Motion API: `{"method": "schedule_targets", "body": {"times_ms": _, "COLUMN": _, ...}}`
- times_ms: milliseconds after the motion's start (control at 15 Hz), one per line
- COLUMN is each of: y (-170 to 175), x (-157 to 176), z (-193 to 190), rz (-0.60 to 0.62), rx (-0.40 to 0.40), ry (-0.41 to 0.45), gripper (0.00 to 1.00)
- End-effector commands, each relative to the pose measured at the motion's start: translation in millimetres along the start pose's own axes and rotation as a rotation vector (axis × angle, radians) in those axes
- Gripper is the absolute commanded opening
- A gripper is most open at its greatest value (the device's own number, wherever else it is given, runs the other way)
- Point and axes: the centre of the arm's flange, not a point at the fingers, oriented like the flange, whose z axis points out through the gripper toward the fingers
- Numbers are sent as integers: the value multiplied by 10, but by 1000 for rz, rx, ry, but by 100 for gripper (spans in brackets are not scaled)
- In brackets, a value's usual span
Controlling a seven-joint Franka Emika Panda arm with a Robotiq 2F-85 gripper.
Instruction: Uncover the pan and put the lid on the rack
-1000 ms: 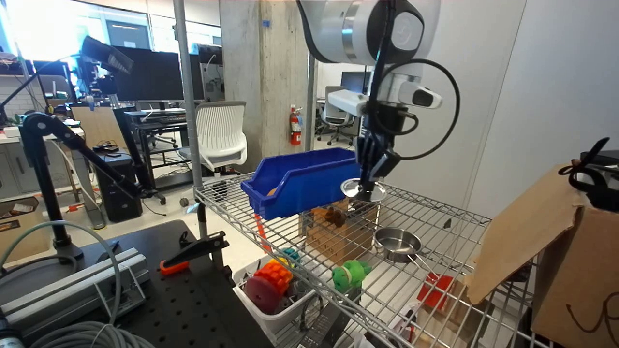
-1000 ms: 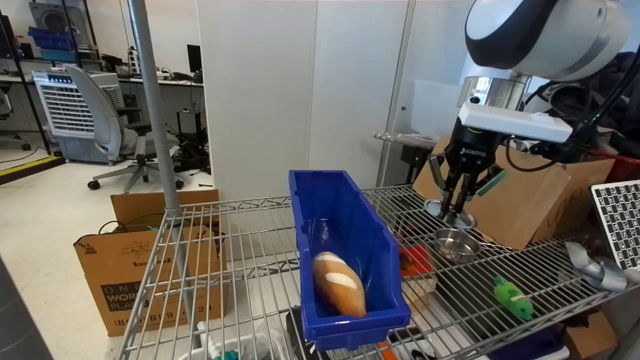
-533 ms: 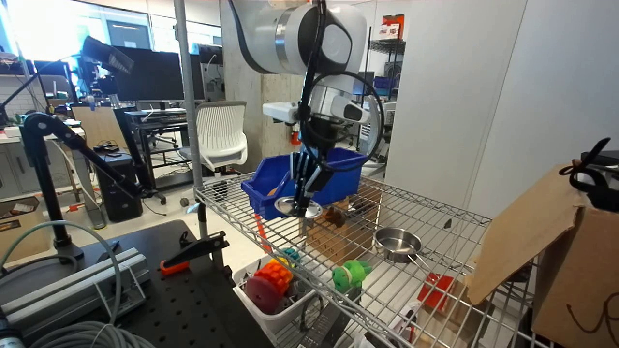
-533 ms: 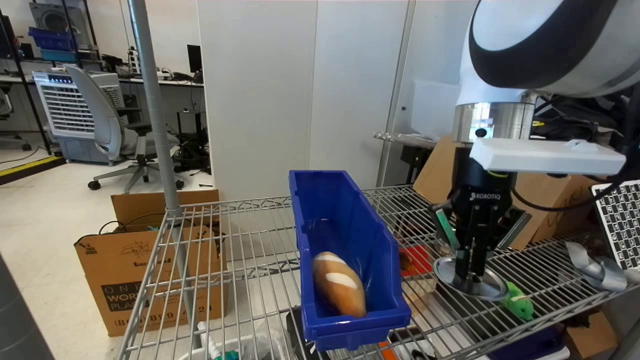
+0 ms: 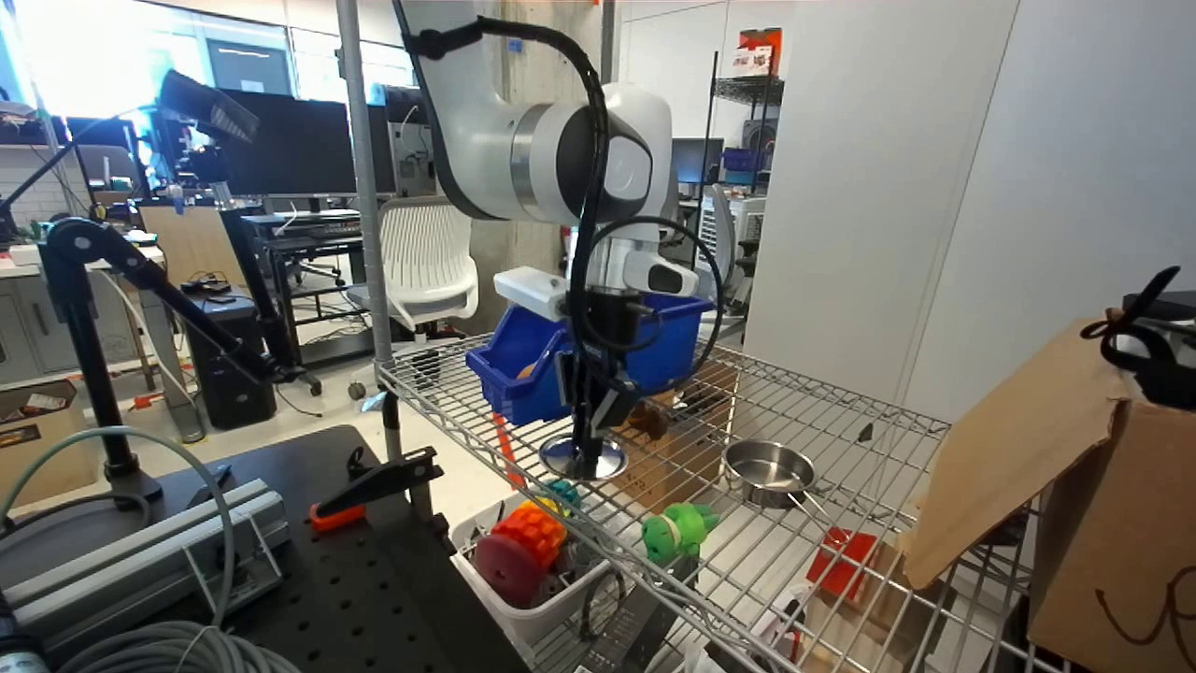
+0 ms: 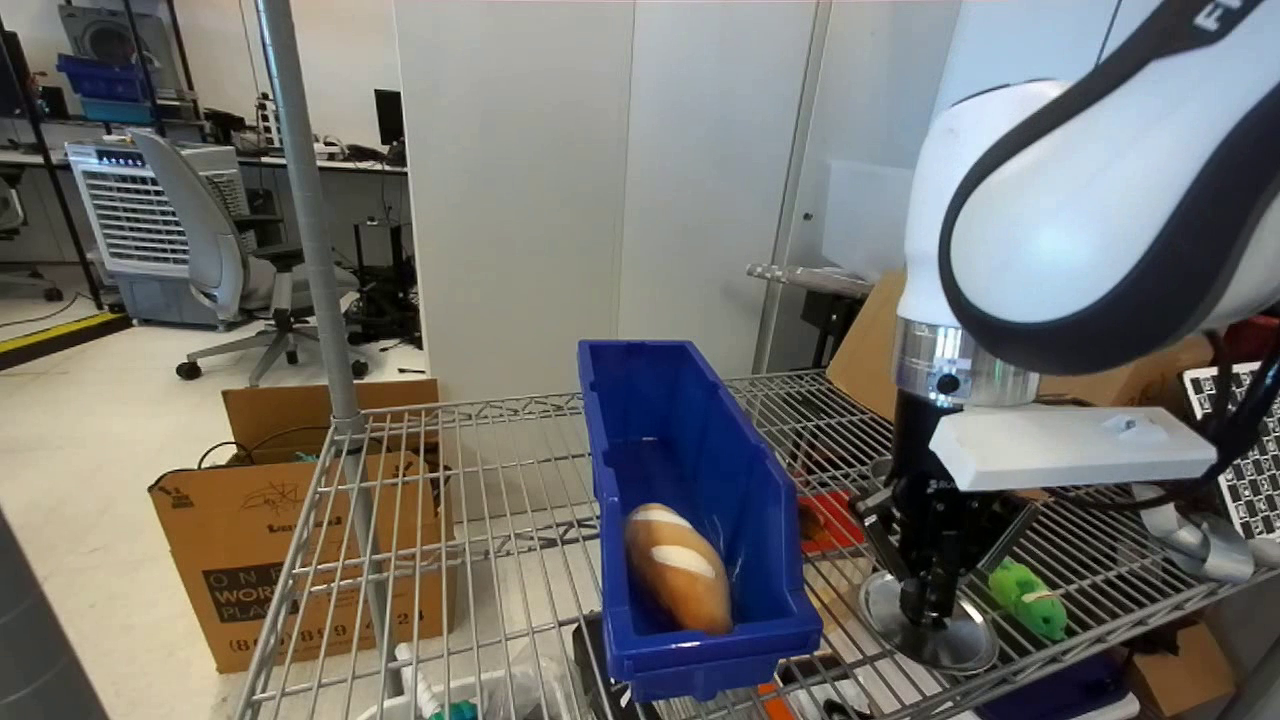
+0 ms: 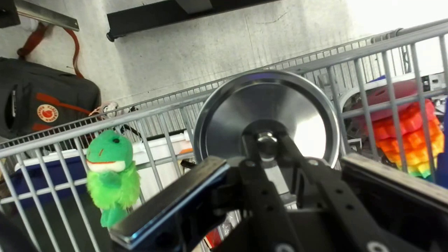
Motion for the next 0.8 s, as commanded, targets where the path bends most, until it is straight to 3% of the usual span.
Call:
{"method": "schedule_targets", "body": {"times_ms": 0, "y": 27, "x": 153, "z": 213, "rz": 22, "rx": 5, "ry": 86, "gripper": 5}}
{"method": "schedule_targets", "body": {"times_ms": 200, "y": 53, "x": 215, "z": 326, "rz": 26, "rx": 5, "ry": 111, "gripper": 5}}
{"method": "schedule_targets", "body": {"times_ms": 267, "y": 60, "x": 205, "z": 344, "rz": 24, "rx": 3, "ry": 104, "gripper": 45}}
{"method": "schedule_targets", "body": {"times_ms": 400, "y": 78, "x": 97, "z": 190, "rz": 1, "rx": 13, "ry": 68, "gripper": 53}}
{"method": "schedule_targets", "body": {"times_ms": 733, "y": 286, "x": -194, "z": -591, "rz": -13, "rx": 58, "ry": 64, "gripper": 89}}
